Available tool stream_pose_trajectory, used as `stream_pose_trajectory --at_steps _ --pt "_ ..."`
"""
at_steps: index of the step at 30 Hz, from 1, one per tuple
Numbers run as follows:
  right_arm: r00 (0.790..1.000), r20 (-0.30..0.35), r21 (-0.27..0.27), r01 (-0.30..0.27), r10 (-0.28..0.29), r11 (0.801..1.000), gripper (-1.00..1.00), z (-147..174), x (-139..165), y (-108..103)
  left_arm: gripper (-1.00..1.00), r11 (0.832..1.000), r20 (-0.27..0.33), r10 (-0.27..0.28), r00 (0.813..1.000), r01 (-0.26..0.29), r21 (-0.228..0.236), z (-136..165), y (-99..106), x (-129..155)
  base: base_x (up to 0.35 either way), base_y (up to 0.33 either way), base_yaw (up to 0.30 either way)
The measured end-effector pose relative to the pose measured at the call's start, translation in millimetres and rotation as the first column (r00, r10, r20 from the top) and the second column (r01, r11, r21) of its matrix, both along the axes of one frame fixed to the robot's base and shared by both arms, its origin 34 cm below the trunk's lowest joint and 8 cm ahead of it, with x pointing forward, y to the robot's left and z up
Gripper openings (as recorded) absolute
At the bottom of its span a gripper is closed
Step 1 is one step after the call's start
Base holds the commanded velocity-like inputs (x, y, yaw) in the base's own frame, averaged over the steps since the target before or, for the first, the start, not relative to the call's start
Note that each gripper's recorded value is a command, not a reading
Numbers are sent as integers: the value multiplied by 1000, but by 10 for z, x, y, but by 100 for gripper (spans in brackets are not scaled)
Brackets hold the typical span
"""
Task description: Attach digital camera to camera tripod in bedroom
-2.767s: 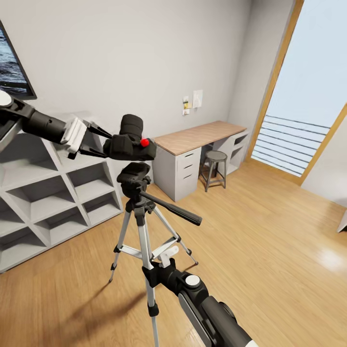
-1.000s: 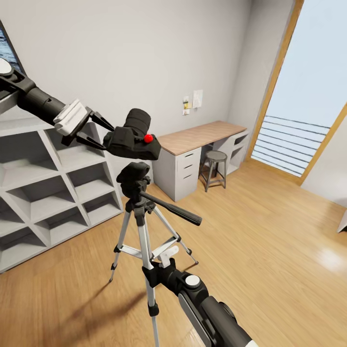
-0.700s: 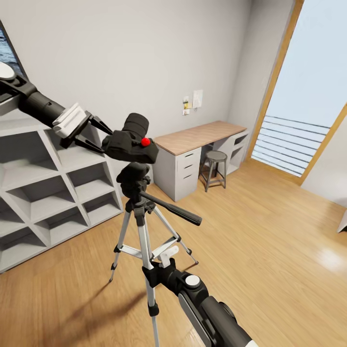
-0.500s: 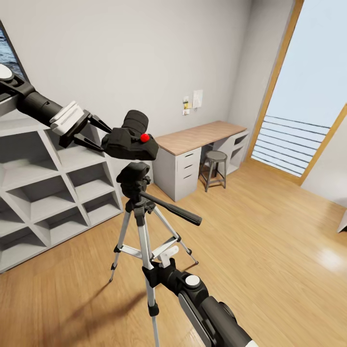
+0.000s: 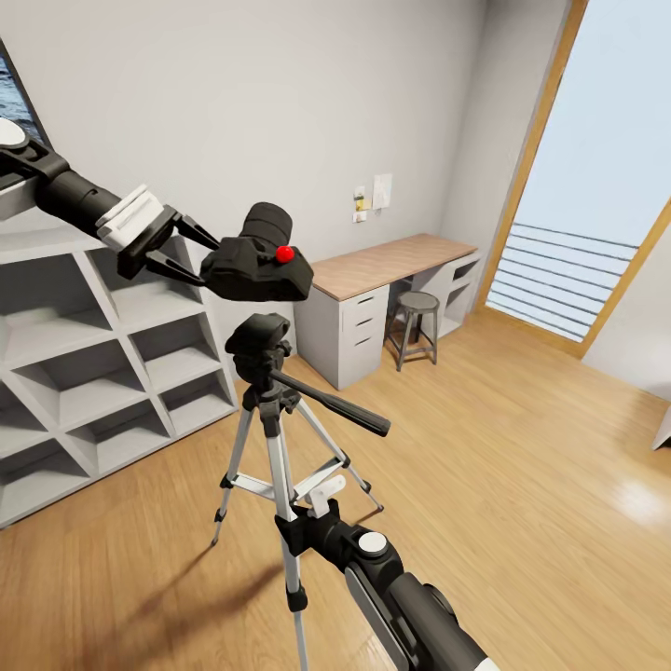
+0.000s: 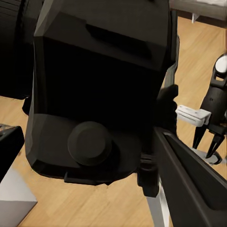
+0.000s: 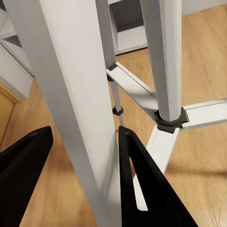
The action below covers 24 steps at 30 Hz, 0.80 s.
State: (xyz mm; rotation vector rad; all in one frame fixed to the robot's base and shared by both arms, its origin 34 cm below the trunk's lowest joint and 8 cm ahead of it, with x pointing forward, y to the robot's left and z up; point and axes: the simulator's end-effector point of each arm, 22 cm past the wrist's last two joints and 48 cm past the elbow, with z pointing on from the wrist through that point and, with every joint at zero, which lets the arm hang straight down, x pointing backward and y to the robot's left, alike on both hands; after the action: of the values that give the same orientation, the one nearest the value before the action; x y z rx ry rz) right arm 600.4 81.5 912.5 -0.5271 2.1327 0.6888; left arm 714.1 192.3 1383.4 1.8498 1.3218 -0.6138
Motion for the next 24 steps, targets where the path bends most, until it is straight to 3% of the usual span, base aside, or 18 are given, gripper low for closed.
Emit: stream_pose_trajectory --at_steps 11,16,24 --pt "1000 0 0 0 0 1000 -100 0 0 0 -100 1000 13 -30 999 30 2 12 -33 -57 0 0 0" --pt "1000 0 0 0 0 1000 -100 0 1 -1 -100 996 -22 -51 998 53 66 -202 -23 -141 0 0 0" --pt "1000 0 0 0 0 1000 -100 0 0 -1 -100 992 -27 -75 997 78 96 -267 -13 -224 0 0 0"
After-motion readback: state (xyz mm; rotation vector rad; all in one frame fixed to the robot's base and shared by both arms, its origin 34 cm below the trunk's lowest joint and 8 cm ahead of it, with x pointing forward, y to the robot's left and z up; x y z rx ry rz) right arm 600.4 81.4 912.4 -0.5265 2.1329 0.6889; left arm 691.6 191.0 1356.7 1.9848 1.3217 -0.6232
